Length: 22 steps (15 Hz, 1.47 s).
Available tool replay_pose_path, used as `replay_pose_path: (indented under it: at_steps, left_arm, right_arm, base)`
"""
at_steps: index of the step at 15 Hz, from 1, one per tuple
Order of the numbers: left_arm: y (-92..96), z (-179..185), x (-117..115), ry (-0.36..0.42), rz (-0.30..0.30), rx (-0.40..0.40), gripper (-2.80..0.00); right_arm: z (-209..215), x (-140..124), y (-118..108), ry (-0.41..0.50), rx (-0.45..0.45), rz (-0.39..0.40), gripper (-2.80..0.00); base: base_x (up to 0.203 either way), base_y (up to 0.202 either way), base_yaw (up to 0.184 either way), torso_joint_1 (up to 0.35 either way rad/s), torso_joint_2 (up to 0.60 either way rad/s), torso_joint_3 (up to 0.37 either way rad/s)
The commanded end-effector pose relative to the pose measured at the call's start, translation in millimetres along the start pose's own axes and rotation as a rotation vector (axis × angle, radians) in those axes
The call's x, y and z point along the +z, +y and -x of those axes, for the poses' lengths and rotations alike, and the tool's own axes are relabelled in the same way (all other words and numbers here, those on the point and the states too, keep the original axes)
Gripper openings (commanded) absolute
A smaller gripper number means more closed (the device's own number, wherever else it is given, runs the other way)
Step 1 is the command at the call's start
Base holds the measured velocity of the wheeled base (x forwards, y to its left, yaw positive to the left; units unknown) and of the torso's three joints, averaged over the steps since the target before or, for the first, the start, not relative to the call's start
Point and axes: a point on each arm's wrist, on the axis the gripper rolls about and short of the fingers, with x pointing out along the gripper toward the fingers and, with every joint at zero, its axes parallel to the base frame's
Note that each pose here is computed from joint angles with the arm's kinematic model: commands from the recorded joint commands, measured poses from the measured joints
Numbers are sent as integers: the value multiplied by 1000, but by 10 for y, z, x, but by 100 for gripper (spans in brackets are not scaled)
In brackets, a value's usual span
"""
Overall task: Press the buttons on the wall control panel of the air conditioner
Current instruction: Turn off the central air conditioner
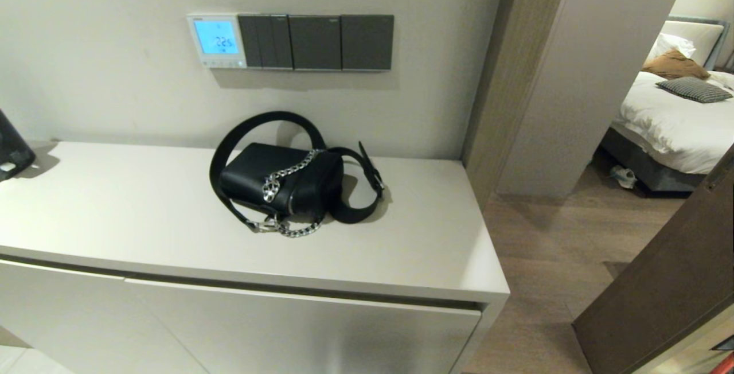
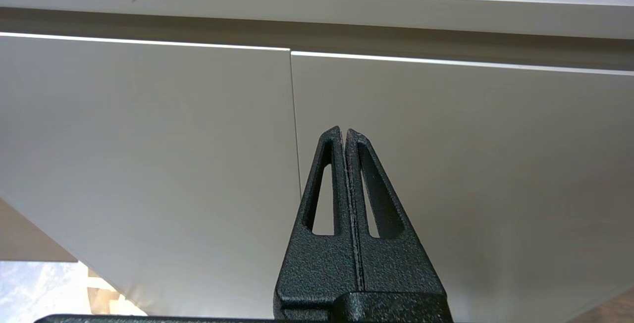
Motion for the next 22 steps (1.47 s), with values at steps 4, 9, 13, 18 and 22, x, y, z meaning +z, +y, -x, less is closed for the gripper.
replay_pose_path:
  at_steps: [4,9,13,18,22]
  left_arm:
    - [0,-1,0,2,4,0,-280]
    - [0,-1,0,2,6,0,-280]
    - [0,-1,-2,3,4,0,-280]
    - [1,3,2,4,-15,4,-280]
    - [0,54,167,-47,-21,-4,-280]
  right_arm:
    - [-3,-8,0,4,0,-1,-280]
    - [-2,-4,0,3,0,0,-280]
    - [-2,-5,0,3,0,0,-280]
    - [-2,-6,0,3,0,-1,-280]
    - [-3,-8,0,4,0,0,-280]
  base:
    - [0,0,0,0,0,0]
    - [0,0,0,0,0,0]
    - [0,0,0,0,0,0]
    - [0,0,0,0,0,0]
    - [0,0,0,0,0,0]
